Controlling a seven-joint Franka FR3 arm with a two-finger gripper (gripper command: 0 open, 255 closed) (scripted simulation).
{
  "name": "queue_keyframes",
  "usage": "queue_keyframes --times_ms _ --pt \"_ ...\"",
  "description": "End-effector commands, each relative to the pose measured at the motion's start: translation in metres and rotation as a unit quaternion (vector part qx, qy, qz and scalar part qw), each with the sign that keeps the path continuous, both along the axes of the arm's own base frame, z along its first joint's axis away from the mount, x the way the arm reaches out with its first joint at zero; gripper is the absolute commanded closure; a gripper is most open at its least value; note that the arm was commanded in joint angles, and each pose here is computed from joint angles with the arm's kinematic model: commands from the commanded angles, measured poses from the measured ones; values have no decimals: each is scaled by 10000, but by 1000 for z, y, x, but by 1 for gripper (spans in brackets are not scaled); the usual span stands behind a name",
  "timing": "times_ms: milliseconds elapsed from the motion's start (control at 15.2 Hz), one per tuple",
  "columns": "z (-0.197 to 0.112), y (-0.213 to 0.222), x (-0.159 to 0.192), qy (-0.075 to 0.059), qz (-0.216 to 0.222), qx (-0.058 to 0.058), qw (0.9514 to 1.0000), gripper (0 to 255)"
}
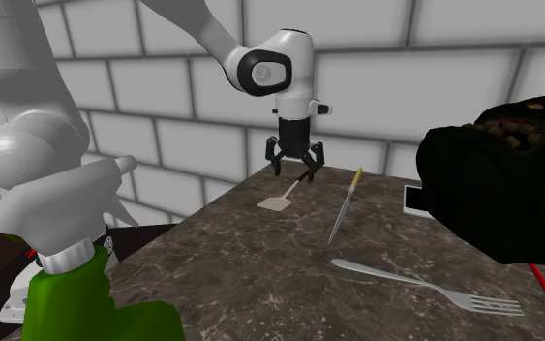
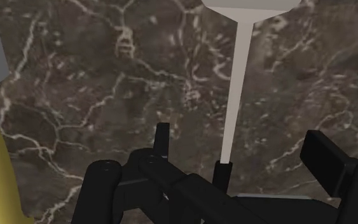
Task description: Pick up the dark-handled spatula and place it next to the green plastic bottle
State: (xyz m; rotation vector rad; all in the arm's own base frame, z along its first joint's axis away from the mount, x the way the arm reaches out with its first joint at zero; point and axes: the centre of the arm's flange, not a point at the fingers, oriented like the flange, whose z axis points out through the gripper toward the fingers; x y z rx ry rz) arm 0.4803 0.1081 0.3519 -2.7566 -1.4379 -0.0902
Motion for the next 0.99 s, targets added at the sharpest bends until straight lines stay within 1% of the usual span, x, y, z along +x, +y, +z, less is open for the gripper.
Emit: queue_keyframes --times_ms 0,528,594,924 --pt "-10 1 0 -3 2 1 10000 0" --pt "-13 1 0 -2 2 1 10000 0" --pt "-13 1 0 -2 2 1 10000 255" --pt "-13 1 0 -2 2 1 10000 255"
